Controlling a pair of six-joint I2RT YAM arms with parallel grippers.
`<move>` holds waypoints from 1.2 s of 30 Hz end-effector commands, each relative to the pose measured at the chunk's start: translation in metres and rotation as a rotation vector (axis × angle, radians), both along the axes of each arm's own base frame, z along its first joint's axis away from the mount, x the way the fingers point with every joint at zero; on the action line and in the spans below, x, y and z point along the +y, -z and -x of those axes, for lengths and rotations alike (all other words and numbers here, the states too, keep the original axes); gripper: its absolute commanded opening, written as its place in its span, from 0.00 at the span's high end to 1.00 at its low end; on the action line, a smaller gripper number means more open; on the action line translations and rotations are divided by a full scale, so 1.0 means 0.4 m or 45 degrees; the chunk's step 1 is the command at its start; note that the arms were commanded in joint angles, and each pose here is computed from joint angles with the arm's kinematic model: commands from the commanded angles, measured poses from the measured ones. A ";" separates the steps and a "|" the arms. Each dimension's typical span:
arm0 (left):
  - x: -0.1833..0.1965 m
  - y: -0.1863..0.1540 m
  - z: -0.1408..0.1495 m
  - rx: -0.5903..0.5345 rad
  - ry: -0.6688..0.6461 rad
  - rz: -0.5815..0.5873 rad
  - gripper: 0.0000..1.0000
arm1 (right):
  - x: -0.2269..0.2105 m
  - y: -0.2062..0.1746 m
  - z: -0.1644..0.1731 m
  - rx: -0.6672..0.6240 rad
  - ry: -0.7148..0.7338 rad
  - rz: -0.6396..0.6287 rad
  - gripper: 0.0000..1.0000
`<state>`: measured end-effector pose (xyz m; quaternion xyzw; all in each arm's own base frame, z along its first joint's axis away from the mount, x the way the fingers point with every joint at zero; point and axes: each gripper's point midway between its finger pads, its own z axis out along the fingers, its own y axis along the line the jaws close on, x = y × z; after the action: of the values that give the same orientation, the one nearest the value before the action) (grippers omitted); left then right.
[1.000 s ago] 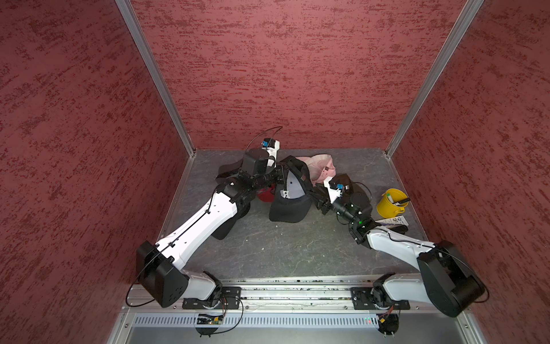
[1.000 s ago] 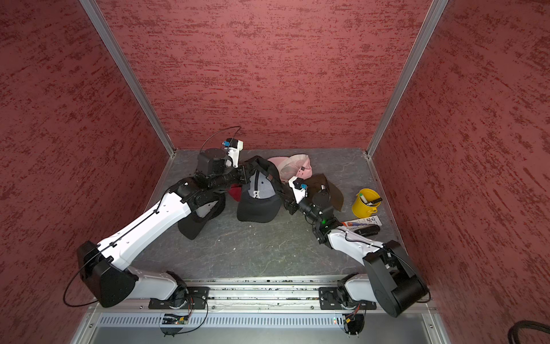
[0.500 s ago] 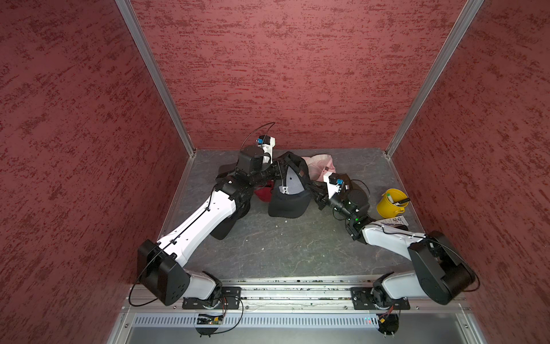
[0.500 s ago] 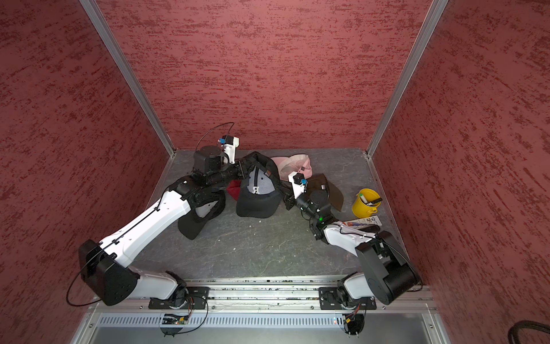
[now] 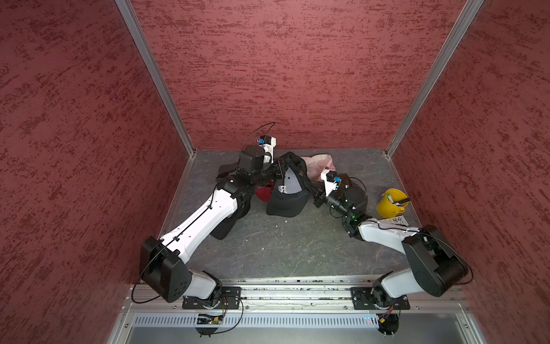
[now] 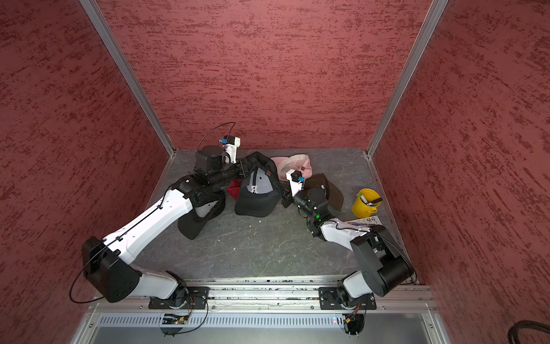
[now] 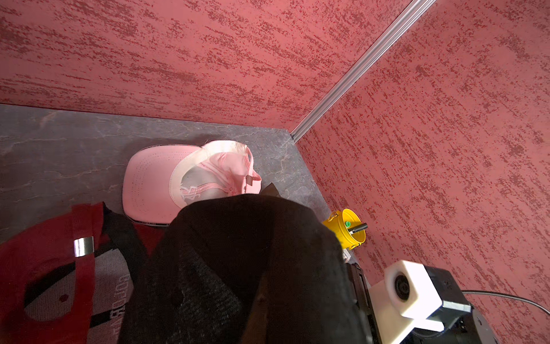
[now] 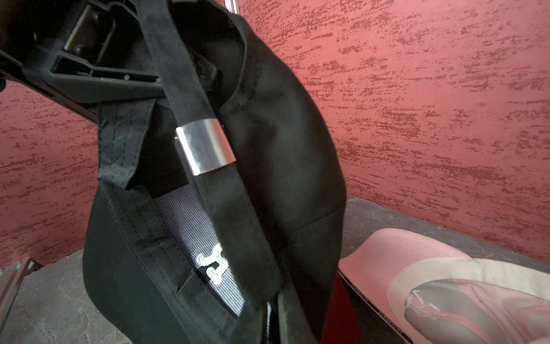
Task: Open the adjustable buckle of the baseball cap
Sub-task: Pick up the baseball cap from the center of the board.
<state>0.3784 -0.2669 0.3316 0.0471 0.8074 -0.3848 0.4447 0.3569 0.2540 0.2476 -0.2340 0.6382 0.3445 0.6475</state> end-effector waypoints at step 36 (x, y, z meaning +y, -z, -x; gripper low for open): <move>-0.020 0.043 0.124 -0.052 0.367 -0.389 0.25 | -0.115 -0.196 0.033 0.003 0.286 -0.045 1.00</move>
<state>0.3383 -0.2750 0.3137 0.1973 0.8341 -0.3341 0.3921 0.3449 0.2090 0.3017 -0.1546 0.6714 0.2837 0.6670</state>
